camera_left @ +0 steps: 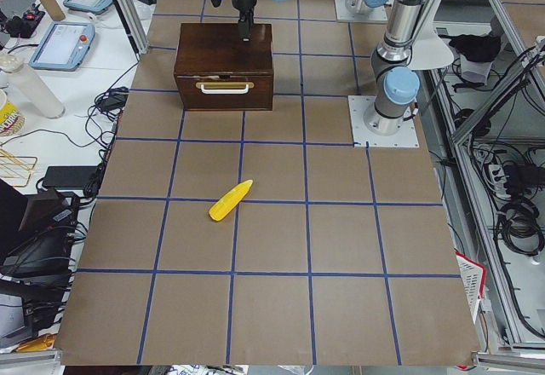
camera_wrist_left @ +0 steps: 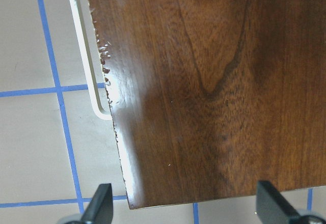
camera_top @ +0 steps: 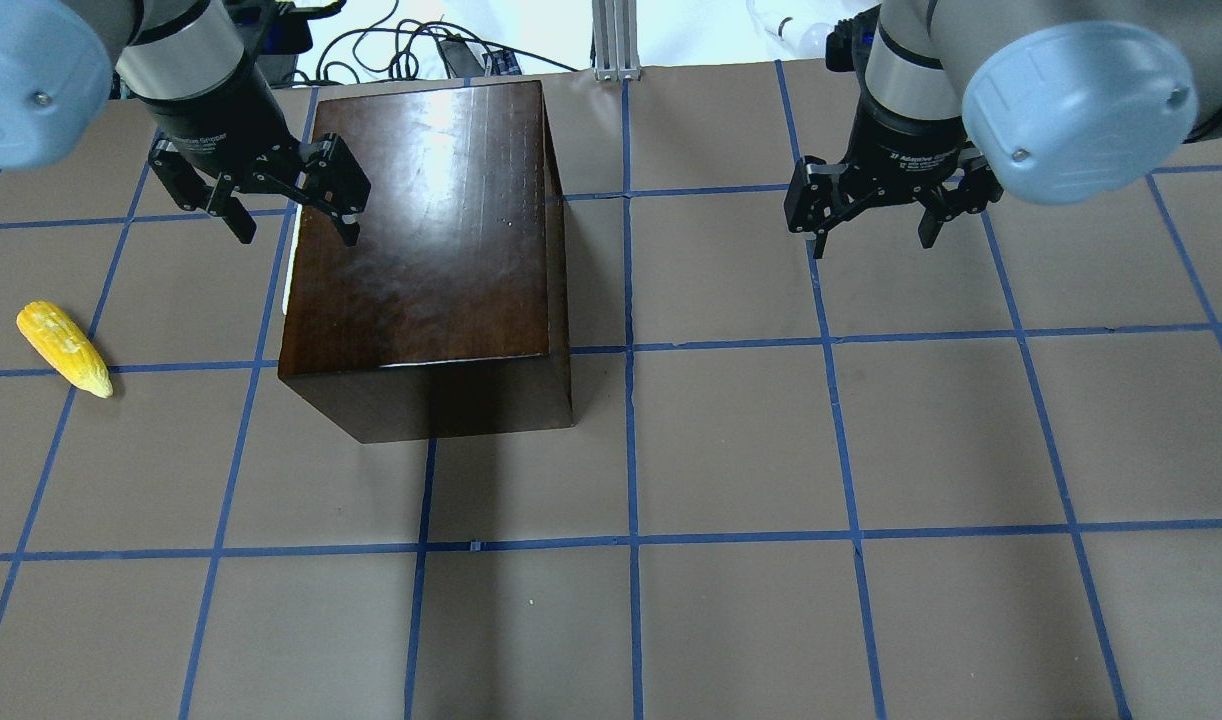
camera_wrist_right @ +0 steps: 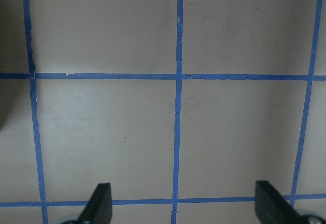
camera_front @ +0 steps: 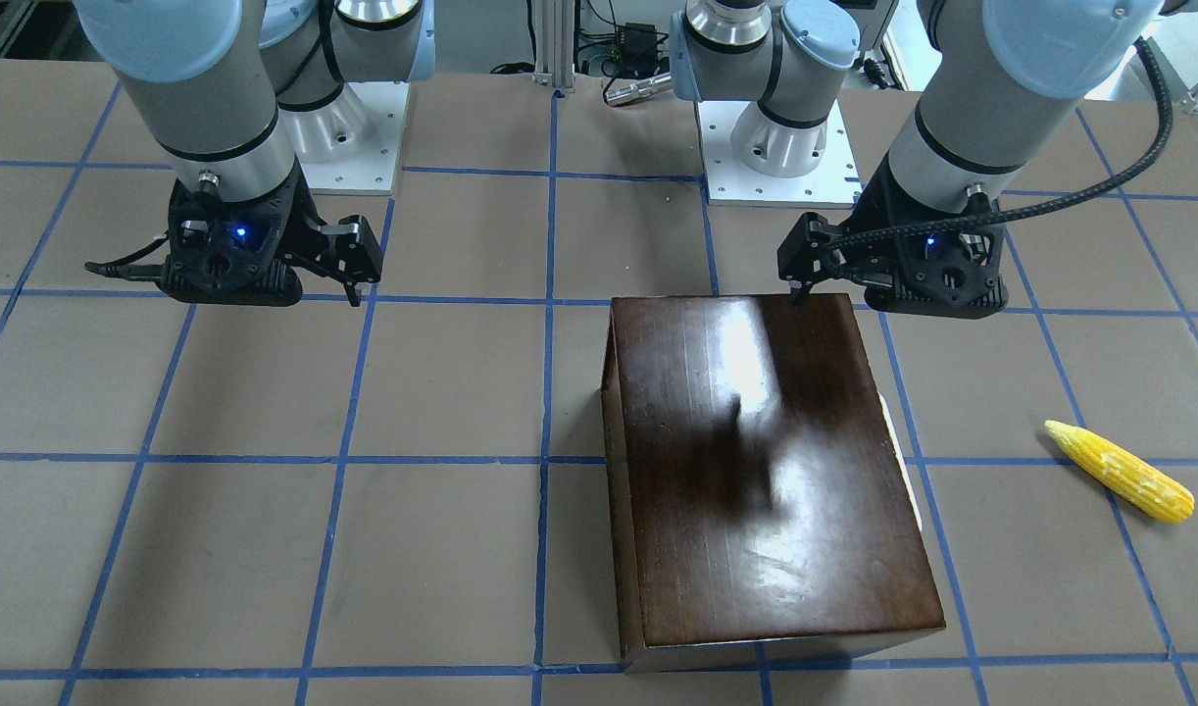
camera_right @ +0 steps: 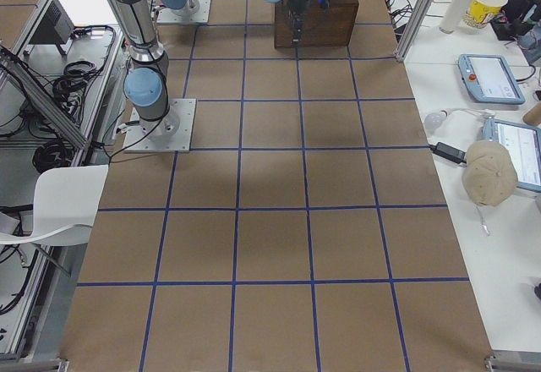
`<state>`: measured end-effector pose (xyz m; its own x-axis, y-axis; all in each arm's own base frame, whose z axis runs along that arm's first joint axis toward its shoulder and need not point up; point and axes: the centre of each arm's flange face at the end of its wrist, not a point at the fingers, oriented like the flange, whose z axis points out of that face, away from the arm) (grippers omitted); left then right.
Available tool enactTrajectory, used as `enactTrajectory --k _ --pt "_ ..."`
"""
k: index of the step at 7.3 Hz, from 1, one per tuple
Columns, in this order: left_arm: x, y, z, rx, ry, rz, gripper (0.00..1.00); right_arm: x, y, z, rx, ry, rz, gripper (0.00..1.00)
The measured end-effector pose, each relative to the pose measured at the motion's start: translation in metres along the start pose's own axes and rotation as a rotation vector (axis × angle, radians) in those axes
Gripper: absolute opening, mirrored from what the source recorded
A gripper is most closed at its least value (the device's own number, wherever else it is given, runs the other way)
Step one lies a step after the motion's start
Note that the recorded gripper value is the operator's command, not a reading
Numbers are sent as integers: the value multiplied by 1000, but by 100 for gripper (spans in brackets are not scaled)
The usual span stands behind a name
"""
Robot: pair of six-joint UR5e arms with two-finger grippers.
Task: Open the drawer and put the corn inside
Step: 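Move the left gripper down beside the cabinet toward the white drawer handle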
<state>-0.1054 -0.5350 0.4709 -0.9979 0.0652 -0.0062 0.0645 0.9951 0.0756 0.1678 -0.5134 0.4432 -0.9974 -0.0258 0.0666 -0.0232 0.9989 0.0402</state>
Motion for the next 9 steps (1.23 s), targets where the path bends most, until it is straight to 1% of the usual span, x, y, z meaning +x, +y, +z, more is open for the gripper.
enactTrajectory --k 2,3,4,6,8,9 --pt "-23 -3 -2 5 17 -44 100 0 0 0 -1 0 0 100" --pt "-45 -5 -4 11 37 -81 100 0 0 0 0 0 0 100" --pt "-72 -7 -4 18 68 -109 100 0 0 0 1 0 0 100" --pt "-135 -5 -4 43 122 -114 100 0 0 0 0 1 0 100" --pt "-193 -7 10 64 198 -117 100 0 0 0 1 1 0 100" --pt "-212 -14 25 69 222 -118 100 0 0 0 1 2 0 100"
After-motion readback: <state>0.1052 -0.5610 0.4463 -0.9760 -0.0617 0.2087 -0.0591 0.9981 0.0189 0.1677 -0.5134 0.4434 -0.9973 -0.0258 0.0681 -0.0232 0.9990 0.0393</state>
